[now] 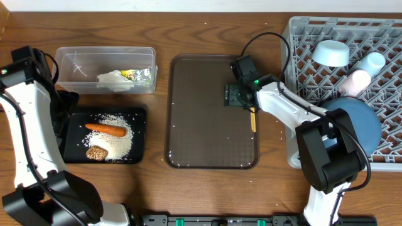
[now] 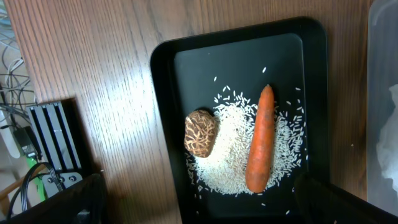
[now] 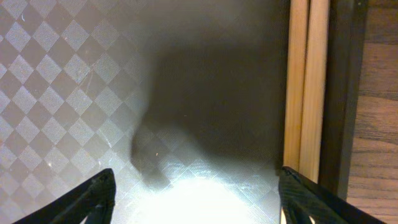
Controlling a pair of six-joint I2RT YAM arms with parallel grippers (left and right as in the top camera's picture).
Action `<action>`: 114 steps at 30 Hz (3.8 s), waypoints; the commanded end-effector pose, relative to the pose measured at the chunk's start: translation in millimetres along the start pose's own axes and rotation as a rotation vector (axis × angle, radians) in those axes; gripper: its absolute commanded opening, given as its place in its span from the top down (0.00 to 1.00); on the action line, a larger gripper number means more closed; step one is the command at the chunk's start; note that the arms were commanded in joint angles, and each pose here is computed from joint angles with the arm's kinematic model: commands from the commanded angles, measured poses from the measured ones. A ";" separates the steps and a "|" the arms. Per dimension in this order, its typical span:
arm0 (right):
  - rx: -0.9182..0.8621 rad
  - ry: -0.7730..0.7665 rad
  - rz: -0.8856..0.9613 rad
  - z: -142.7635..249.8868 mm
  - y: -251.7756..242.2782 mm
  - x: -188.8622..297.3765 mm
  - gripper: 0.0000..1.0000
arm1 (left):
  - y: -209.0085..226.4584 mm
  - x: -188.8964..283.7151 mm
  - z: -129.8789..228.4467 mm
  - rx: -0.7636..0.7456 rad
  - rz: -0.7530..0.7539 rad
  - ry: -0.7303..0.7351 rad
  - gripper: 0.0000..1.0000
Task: Sort waste into correct bins and load items into the dishwasher rack
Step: 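Close the right gripper on the chopsticks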
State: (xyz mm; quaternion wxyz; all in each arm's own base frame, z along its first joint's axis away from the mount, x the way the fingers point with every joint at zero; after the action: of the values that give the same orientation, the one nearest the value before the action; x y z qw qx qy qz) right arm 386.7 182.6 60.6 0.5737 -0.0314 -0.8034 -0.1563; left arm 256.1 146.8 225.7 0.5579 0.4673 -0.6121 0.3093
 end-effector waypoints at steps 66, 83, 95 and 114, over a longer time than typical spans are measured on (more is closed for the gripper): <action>0.004 -0.022 0.025 1.4 2.0 -0.1 0.20 | 2.5 1.1 -0.5 0.016 -0.005 -0.002 0.02; 0.010 -0.003 0.039 6.9 0.8 -12.4 0.20 | 2.5 1.1 -0.4 0.016 -0.005 -0.002 0.02; 0.012 0.034 0.072 15.8 -6.1 -34.3 0.34 | 2.5 1.1 -0.5 0.016 -0.005 -0.002 0.02; 0.057 0.018 0.104 14.6 -10.4 -38.8 0.99 | 2.5 1.1 -0.4 0.016 -0.005 -0.002 0.02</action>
State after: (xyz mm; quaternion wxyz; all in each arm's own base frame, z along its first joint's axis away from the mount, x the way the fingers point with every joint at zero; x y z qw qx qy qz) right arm 399.3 182.0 48.4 0.5543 -0.0508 -0.8198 -0.1349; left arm 256.1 146.8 225.7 0.5579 0.4673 -0.6121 0.3093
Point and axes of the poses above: each gripper's point midway between its finger pads, its own x axis back along the fingers, its own y axis along the line the jaws close on, z = x × y, the point moved 5 cm from there along x, back along the fingers, and after that the axes turned 13 degrees about -x, right-handed, at the moved point
